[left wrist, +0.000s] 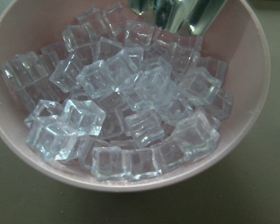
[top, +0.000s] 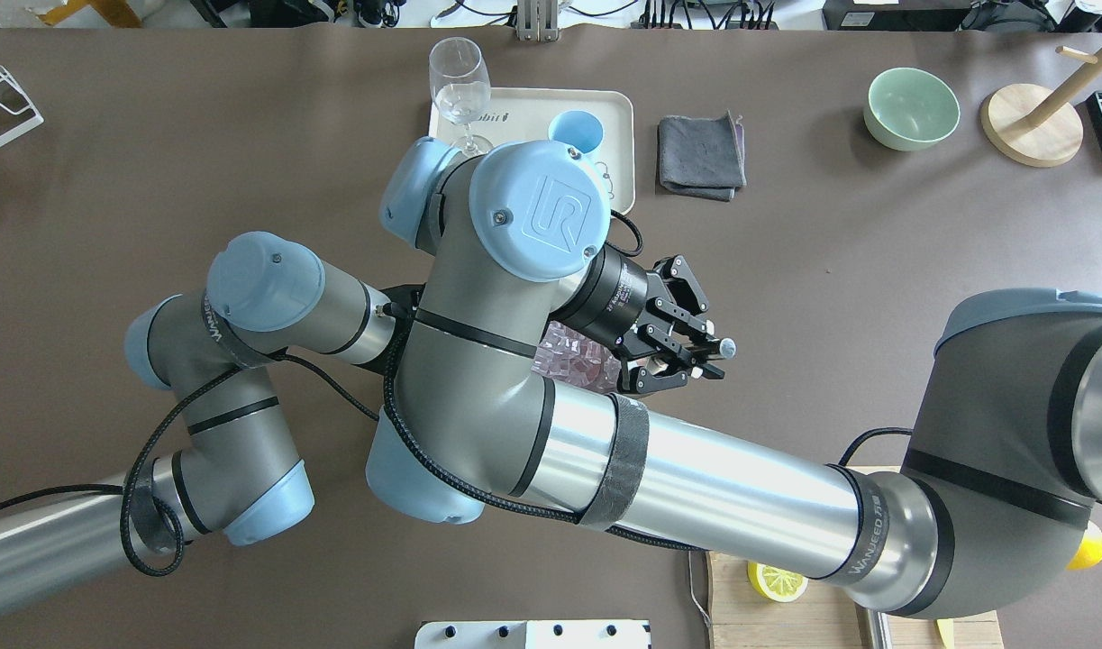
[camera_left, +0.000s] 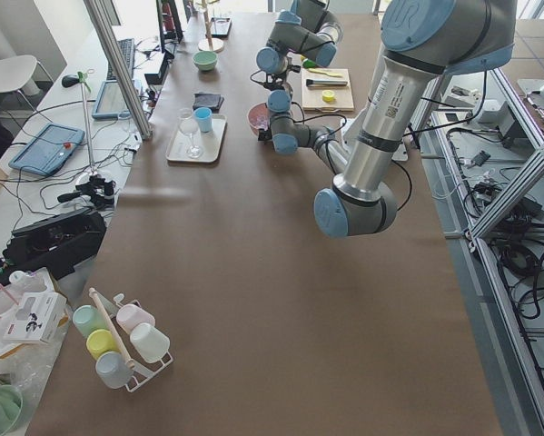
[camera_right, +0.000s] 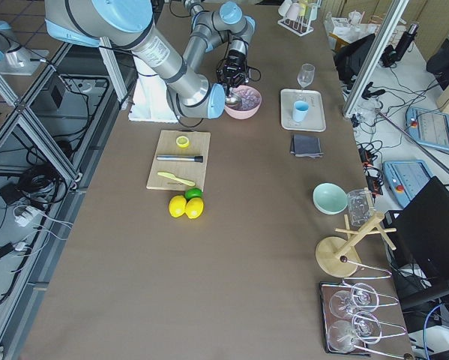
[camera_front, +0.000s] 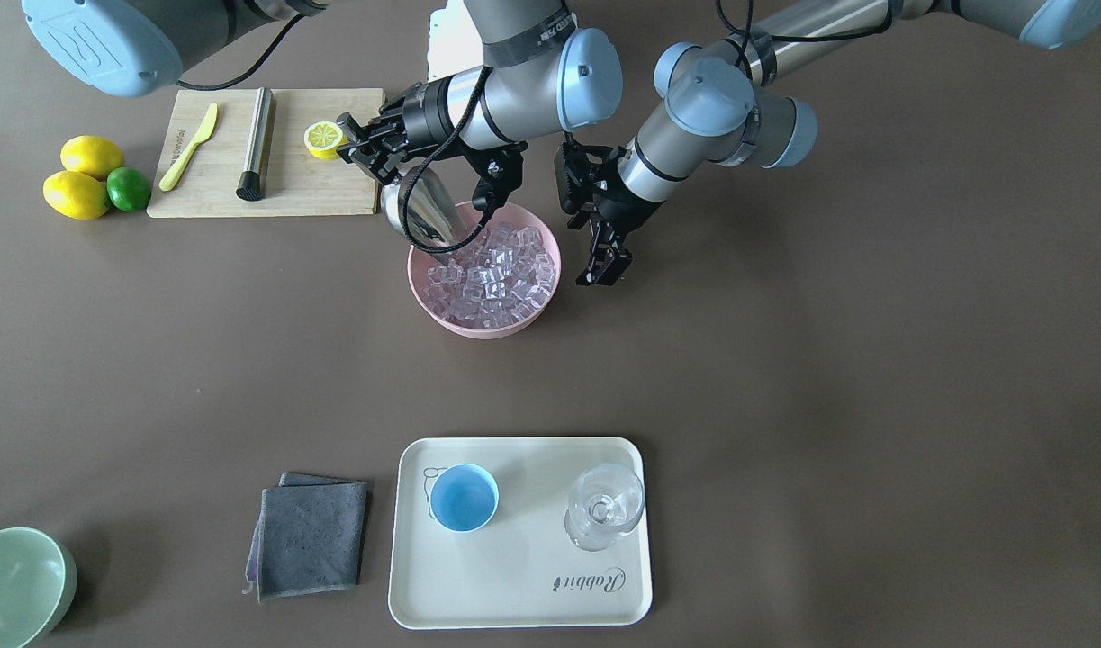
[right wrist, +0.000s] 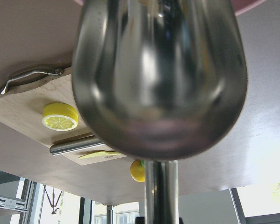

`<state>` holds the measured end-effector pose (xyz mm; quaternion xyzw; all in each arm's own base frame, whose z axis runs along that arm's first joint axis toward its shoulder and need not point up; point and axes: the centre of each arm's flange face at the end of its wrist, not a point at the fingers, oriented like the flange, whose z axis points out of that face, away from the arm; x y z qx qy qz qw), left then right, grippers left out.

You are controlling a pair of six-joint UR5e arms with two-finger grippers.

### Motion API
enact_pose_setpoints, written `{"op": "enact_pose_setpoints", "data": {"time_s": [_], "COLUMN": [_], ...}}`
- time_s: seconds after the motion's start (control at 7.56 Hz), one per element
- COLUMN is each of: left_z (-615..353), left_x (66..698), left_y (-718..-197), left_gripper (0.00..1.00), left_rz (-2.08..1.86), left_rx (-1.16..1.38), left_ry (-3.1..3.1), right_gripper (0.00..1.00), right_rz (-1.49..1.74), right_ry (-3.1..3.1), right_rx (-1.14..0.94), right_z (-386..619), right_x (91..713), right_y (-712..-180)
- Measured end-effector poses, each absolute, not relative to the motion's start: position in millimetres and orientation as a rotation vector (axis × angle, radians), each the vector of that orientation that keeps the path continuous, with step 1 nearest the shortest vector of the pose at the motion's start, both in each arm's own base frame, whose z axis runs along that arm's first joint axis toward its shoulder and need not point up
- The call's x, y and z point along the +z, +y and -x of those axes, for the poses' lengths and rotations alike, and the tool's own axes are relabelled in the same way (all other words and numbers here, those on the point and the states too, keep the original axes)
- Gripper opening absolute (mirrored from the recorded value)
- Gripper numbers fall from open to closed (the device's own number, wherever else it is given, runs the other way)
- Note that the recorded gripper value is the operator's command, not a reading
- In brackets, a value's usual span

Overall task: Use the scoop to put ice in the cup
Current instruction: 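Lower the scoop into the ice with the right gripper, then drag the scoop through the ice cubes while the left gripper holds the bowl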

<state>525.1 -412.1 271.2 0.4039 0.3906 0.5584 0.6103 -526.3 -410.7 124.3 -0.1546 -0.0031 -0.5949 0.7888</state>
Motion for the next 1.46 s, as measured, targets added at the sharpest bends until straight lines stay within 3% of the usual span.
{"op": "enact_pose_setpoints", "data": {"time_s": [1.46], "left_z": [-513], "left_x": [288], "left_y": [-411], "left_gripper": [0.98], "left_rz": [-0.922], "left_rx": [1.283], "left_ry": [0.894], "right_gripper": [0.00], "right_rz": [0.126], "right_ry": [-0.099], "right_rx": [-1.315], "right_z": [540], "right_x": [181], "right_y": [-409]}}
